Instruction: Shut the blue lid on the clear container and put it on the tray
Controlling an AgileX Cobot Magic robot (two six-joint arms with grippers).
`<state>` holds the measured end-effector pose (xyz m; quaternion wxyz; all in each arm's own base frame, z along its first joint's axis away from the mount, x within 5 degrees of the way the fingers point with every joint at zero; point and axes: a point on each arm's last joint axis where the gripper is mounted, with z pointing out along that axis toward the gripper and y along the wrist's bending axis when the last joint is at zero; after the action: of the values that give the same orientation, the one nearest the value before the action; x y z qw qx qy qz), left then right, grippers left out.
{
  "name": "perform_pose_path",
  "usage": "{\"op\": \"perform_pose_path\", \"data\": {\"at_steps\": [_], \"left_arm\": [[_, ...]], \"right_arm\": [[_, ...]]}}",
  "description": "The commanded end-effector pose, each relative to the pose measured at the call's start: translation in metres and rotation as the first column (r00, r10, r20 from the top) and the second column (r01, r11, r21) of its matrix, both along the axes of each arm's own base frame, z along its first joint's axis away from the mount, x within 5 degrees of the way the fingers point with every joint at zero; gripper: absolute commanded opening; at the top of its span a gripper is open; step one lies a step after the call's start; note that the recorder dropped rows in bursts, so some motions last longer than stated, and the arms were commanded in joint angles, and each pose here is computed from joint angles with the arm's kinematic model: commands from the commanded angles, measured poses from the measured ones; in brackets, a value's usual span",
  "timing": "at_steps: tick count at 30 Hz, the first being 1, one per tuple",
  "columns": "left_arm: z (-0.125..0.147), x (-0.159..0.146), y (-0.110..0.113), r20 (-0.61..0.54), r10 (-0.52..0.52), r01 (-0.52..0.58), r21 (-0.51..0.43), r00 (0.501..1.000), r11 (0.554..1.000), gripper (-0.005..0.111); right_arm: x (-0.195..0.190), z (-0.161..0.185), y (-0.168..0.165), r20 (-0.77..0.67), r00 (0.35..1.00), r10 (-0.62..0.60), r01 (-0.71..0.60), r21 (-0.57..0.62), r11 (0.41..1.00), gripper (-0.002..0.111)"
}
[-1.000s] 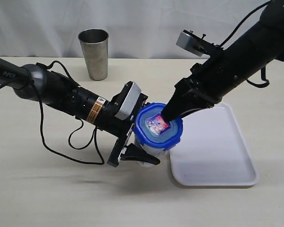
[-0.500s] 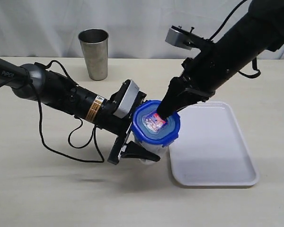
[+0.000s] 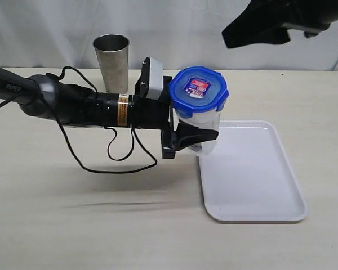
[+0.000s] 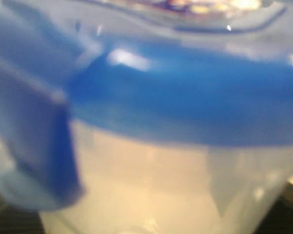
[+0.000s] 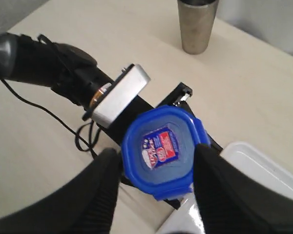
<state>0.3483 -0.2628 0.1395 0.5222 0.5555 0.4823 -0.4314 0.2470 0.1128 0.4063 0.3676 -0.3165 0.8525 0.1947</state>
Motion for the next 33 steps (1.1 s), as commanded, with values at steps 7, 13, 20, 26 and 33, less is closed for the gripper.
{"op": "perform_pose_path", "data": {"at_steps": [7, 13, 20, 26, 33], "left_arm": [[0.015, -0.01, -0.088, -0.104, -0.027, 0.019, -0.076, 0.994, 0.997, 0.0], [-0.026, -0.008, -0.109, -0.217, -0.005, 0.004, -0.005, 0.976, 1.0, 0.0], [-0.043, -0.005, -0.111, -0.216, 0.009, 0.005, 0.067, 0.976, 0.998, 0.0], [-0.02, 0.002, -0.111, 0.091, -0.012, 0.002, 0.113, 0.996, 0.994, 0.0], [-0.009, 0.02, -0.108, 0.692, -0.106, -0.258, 0.401, 0.714, 0.879, 0.0]], "right_arm": [[-0.049, 0.021, -0.017, 0.14, 0.989, -0.034, 0.031, 0.029, 0.999, 0.004], [-0.073, 0.034, -0.025, 0.229, 0.972, -0.056, 0.042, 0.066, 0.997, 0.005], [-0.088, 0.043, -0.03, 0.271, 0.961, -0.059, 0.037, 0.084, 0.996, 0.005], [-0.088, 0.039, -0.03, 0.261, 0.963, -0.058, 0.039, 0.08, 0.996, 0.005], [-0.091, 0.037, -0.031, 0.261, 0.963, -0.06, 0.039, 0.085, 0.996, 0.005]]}}
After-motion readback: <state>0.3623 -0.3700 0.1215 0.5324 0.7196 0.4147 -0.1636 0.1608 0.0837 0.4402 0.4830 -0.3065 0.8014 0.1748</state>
